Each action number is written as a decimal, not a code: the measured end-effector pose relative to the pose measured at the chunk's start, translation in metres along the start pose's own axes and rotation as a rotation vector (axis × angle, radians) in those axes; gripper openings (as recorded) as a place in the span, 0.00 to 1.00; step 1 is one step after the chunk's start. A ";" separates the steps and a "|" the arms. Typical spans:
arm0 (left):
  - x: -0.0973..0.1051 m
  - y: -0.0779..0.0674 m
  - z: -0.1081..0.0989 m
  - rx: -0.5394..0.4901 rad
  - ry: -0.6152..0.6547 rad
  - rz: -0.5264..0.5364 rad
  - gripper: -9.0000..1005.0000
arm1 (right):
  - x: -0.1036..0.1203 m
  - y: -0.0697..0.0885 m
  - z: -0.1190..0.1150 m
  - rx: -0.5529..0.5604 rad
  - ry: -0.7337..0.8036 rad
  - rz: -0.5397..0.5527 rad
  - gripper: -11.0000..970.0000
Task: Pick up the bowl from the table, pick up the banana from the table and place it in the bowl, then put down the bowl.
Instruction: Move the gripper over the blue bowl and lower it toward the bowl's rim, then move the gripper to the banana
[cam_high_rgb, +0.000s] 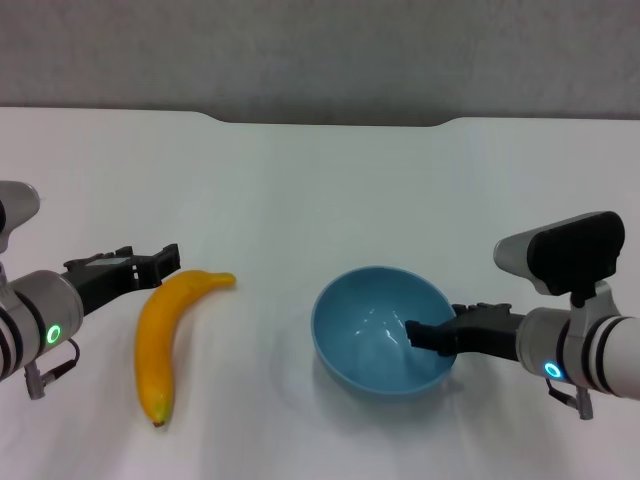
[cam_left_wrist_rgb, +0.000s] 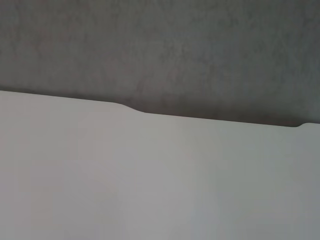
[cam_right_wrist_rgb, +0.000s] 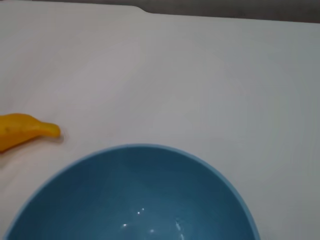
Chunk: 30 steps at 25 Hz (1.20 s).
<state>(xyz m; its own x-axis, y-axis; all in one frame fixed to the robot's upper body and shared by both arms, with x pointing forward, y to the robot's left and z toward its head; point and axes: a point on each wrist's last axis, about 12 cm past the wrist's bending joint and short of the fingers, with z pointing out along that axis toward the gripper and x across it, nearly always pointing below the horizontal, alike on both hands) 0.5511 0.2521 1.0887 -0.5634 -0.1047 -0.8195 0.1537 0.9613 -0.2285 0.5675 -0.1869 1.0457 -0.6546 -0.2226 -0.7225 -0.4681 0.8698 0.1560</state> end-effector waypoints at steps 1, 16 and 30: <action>0.000 0.000 0.000 0.000 0.000 0.000 0.64 | 0.000 0.001 0.001 -0.001 -0.001 -0.001 0.77; 0.002 0.001 -0.001 -0.002 0.002 -0.002 0.64 | 0.006 0.003 0.001 0.020 -0.035 -0.019 0.54; 0.004 0.003 -0.001 -0.009 0.007 -0.007 0.65 | 0.011 -0.001 -0.010 0.051 -0.099 0.007 0.15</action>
<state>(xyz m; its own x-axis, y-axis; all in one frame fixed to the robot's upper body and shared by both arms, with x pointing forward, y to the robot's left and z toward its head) 0.5480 0.2550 1.0854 -0.5703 -0.1094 -0.8141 0.1427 0.9628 -0.2293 0.5548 -0.1946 1.0438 -0.5944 -0.1745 -0.7850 -0.4312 0.8931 0.1280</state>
